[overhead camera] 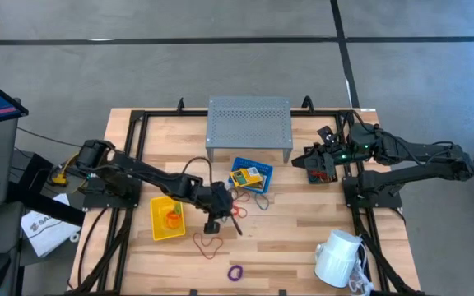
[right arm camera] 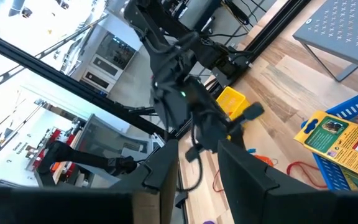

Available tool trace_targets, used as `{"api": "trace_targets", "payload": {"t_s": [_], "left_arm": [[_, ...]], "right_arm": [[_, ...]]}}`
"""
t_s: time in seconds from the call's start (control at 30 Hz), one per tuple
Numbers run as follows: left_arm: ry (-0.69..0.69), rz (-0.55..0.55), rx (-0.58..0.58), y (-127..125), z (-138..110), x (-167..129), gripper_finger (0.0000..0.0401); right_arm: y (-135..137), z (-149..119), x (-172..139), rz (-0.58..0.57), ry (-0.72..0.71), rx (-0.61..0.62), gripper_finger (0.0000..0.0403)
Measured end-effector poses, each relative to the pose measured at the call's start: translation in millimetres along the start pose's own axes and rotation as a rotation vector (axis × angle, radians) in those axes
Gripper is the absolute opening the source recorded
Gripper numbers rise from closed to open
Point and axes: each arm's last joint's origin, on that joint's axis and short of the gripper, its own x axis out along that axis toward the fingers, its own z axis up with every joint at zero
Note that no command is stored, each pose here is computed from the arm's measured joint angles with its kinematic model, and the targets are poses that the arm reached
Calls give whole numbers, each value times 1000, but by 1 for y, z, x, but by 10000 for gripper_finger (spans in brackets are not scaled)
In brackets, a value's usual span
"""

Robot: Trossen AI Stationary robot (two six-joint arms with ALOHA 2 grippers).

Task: Pick & Place Office Desk Supplies
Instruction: Put the orange spring keychain into the yellow bin

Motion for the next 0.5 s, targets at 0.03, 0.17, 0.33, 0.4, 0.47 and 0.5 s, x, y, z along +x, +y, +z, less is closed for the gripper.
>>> {"api": "trace_targets", "payload": {"t_s": [0.03, 0.17, 0.33, 0.4, 0.47, 0.5], "left_arm": [[23, -1, 0, 0, -3, 5, 4], [139, 7, -19, 1, -18, 27, 4], [176, 3, -62, 0, -25, 41, 4], [175, 4, -71, 0, -25, 42, 5], [171, 6, -74, 1, -24, 40, 11], [170, 5, -75, 1, -24, 40, 15]], "right_arm": [[0, 0, 0, 3, -1, 1, 111], [3, -1, 0, 25, 2, -4, 111], [7, -5, 1, 48, 25, 0, 111], [8, -7, 1, 57, 36, 5, 111], [10, -9, 1, 63, 46, 4, 111], [10, -9, 1, 65, 49, 3, 111]]}}
